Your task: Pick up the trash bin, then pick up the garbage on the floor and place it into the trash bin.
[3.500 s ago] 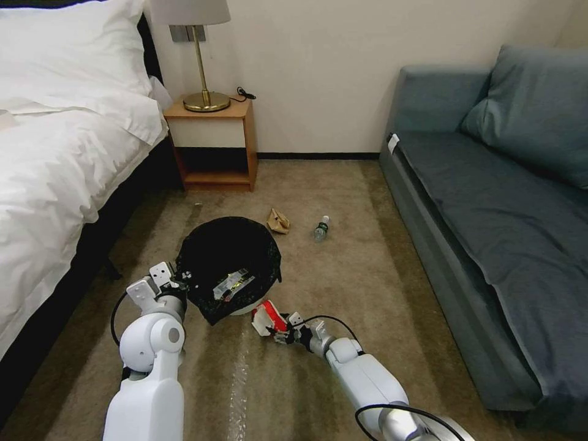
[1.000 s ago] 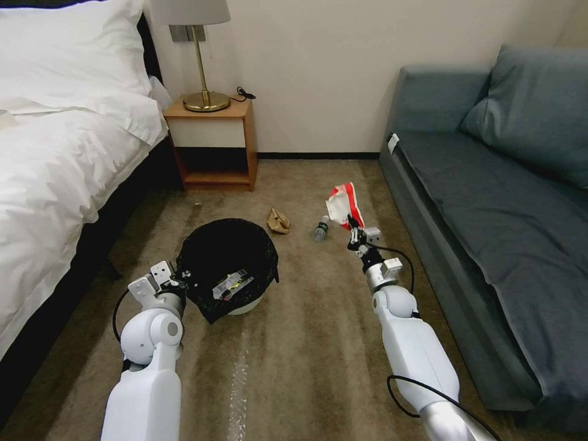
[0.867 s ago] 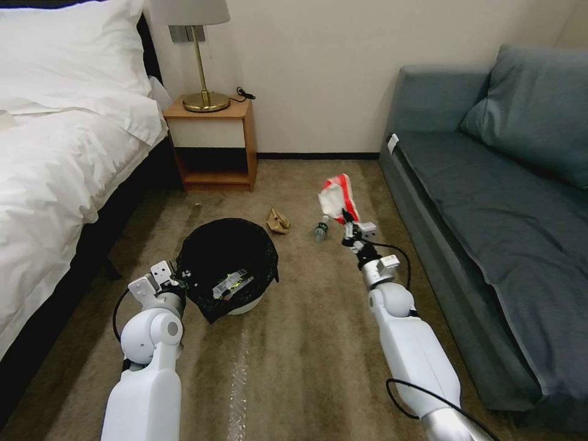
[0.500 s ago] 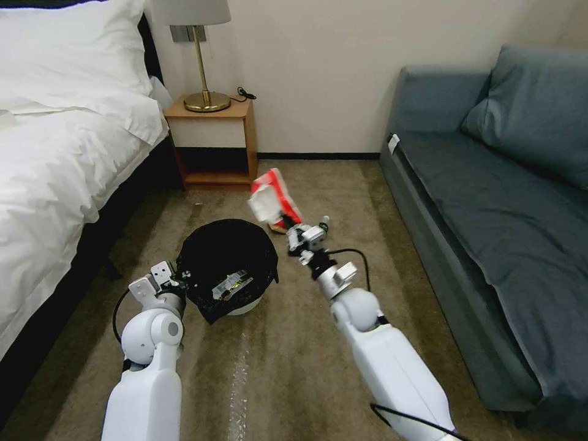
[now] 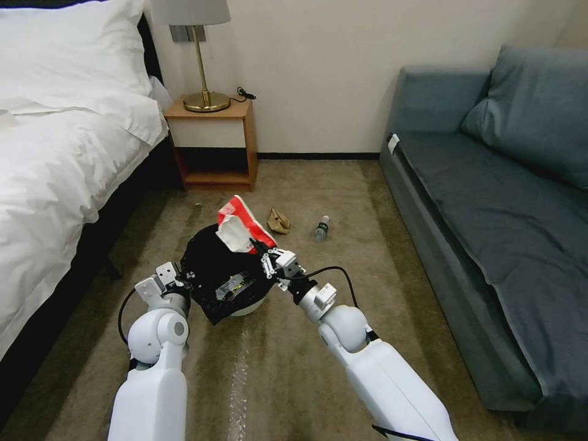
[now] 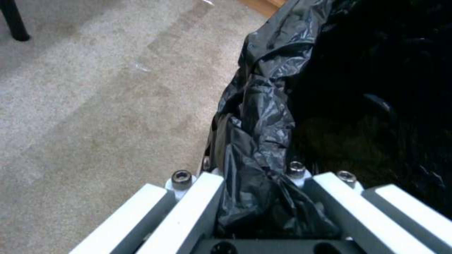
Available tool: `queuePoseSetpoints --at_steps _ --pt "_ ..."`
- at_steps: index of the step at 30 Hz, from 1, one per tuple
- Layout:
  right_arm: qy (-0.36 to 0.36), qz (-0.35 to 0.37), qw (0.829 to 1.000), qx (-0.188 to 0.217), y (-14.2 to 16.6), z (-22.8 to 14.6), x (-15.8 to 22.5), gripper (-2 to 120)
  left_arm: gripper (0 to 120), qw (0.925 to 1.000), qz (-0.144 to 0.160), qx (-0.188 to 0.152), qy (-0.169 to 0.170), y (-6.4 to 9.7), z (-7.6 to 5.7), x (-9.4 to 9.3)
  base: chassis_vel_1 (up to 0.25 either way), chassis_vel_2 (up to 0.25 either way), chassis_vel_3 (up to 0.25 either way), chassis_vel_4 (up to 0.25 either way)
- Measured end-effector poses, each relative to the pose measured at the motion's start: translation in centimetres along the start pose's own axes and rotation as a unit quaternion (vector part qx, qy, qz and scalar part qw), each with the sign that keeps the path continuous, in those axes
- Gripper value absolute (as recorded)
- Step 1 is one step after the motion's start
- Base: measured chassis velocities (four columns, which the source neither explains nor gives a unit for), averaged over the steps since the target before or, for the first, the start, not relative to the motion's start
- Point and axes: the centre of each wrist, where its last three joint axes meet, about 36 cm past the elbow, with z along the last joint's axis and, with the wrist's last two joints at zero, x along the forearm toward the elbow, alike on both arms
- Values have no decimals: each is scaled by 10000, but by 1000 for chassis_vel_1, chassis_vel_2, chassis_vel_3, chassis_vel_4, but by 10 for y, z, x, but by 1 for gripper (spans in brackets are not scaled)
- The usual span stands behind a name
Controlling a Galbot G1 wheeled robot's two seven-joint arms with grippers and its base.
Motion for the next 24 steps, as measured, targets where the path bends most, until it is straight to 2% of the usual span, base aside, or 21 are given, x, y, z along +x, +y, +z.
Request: queuePoseSetpoints --at_steps 11,19,22,23,24 --pt "-28 -197 9998 -1 13 5 -13 0 3 10000 -41 -8 14 3 6 0 0 0 0 0" --pt "36 -240 9997 32 23 15 -9 0 3 10000 -29 5 -23 2 4 2 0 0 0 0" --pt "43 -245 9997 64 23 17 -9 3 3 10000 -24 12 -30 1 3 2 0 0 0 0" --pt "47 -244 9997 75 23 17 -9 10 3 10000 -17 14 -35 0 3 3 0 0 0 0" --pt "47 -244 9997 75 23 17 -9 10 3 10000 -17 14 -35 0 3 3 0 0 0 0"
